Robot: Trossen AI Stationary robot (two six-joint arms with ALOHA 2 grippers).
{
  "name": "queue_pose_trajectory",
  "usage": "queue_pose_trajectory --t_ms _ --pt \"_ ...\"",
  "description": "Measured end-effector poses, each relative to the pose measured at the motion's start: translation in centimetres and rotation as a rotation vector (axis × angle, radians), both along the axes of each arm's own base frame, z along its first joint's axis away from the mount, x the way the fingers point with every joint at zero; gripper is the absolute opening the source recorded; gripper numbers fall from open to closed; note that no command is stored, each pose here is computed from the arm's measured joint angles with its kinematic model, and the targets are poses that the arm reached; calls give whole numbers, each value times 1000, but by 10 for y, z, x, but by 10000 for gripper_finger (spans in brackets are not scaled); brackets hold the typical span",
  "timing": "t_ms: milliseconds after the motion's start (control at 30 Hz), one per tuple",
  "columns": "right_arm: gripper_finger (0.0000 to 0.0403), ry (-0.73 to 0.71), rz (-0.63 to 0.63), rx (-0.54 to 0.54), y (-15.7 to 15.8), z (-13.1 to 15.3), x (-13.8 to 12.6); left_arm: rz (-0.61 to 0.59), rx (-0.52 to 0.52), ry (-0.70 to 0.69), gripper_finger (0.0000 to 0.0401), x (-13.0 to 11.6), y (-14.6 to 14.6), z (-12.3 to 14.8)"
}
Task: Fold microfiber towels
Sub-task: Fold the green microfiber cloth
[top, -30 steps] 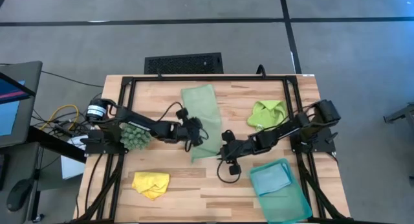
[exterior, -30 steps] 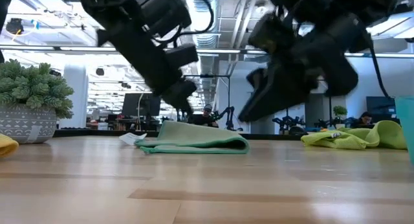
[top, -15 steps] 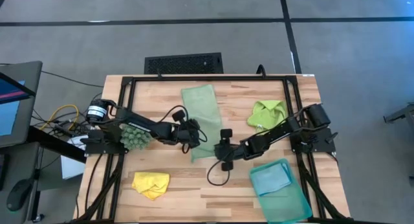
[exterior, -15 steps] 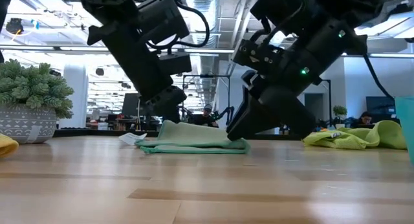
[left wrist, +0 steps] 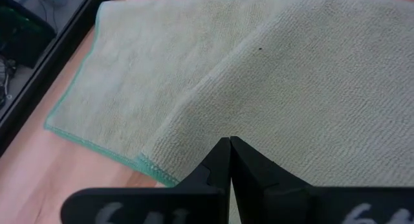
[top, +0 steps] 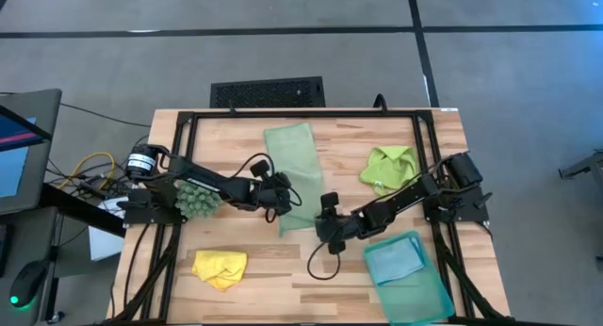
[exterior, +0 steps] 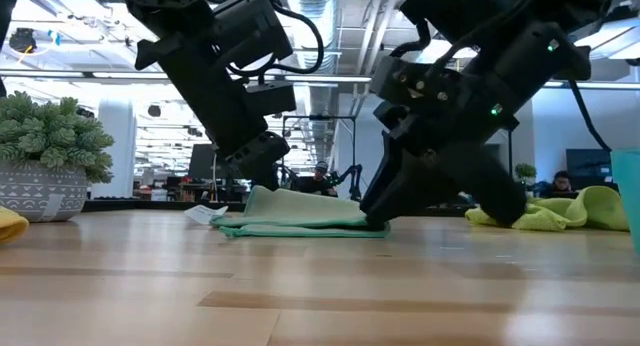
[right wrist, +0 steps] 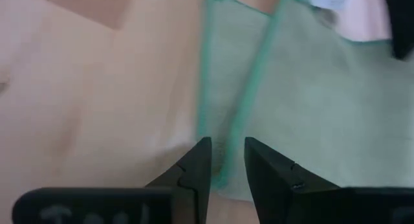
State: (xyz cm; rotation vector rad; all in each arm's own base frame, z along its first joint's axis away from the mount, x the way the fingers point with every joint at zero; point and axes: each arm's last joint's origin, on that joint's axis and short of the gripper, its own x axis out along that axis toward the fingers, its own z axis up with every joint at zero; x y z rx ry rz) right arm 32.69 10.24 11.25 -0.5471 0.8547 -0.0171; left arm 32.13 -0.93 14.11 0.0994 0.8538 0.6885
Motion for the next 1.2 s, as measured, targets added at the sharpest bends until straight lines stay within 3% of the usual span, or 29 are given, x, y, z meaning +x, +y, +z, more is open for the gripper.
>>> queue_pose_trajectory --t_ms 133,400,633,833,933,1200 --pt "97 1 -58 -54 -4 -1 -1 0 0 0 0 0 0 0" --pt "10 50 -20 -88 1 -3 -7 1 0 4 0 0 0 0" --pt "21 156 12 -122 10 5 -14 5 -3 19 0 -2 0 -1" --pt "8 118 -47 -63 14 10 -10 13 -4 18 0 -2 2 -1" --pt "33 109 -63 -50 13 11 -9 20 -9 11 0 -2 2 -1" --pt "162 70 -73 -33 11 12 -4 23 -12 8 0 -2 2 -1"
